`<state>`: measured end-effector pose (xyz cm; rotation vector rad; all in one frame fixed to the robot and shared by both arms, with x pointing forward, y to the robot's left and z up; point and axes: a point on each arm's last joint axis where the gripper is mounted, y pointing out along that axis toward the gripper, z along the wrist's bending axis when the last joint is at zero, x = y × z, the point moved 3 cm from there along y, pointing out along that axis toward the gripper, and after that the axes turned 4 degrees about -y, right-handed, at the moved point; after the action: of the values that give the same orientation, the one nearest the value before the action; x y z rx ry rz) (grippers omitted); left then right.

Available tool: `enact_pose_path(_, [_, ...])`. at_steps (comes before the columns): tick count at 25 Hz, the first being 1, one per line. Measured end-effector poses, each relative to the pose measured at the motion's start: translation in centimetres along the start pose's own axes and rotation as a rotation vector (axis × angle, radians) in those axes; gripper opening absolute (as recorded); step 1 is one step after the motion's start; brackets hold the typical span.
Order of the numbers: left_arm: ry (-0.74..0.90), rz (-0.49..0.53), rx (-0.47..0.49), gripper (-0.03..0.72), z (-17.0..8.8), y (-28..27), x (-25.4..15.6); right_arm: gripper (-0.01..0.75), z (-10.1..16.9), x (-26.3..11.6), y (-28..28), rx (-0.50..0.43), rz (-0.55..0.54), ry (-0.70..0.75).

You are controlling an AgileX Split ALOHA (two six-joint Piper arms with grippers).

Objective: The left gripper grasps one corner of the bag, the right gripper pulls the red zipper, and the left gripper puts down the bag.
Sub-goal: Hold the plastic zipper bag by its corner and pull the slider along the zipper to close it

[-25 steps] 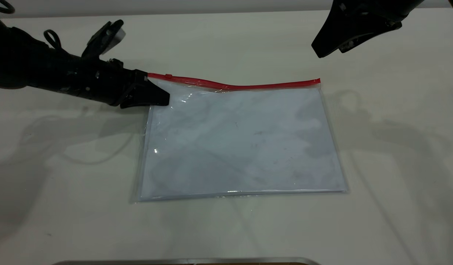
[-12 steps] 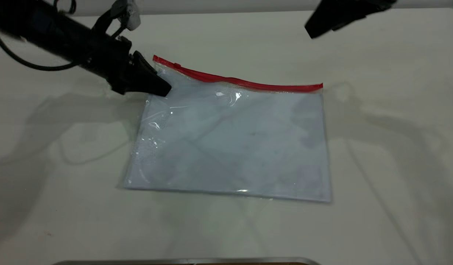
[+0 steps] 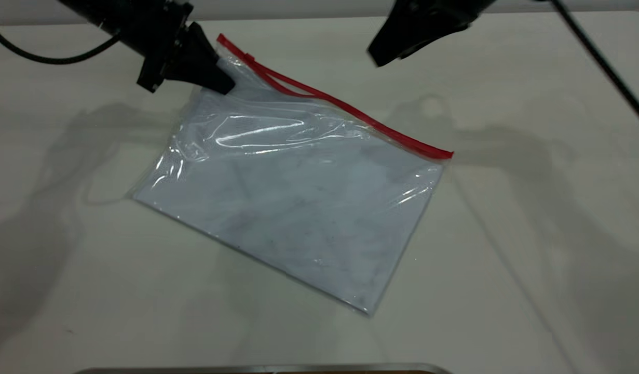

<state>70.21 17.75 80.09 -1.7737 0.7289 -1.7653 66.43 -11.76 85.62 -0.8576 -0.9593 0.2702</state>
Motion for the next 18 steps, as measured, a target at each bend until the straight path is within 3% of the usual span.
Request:
enact_pose_path(9, [0.089,0.019,-0.057,0.053,-1.0,3.1,3.0,0.561,2.5,2.2,4.5,0.074,0.009,-0.168])
enact_pose_path(18, [0.09,-0.025,-0.07,0.053,-1.5,4.3,4.8,0.558,1.9,3.0,5.0,-0.008,-0.032,-0.165])
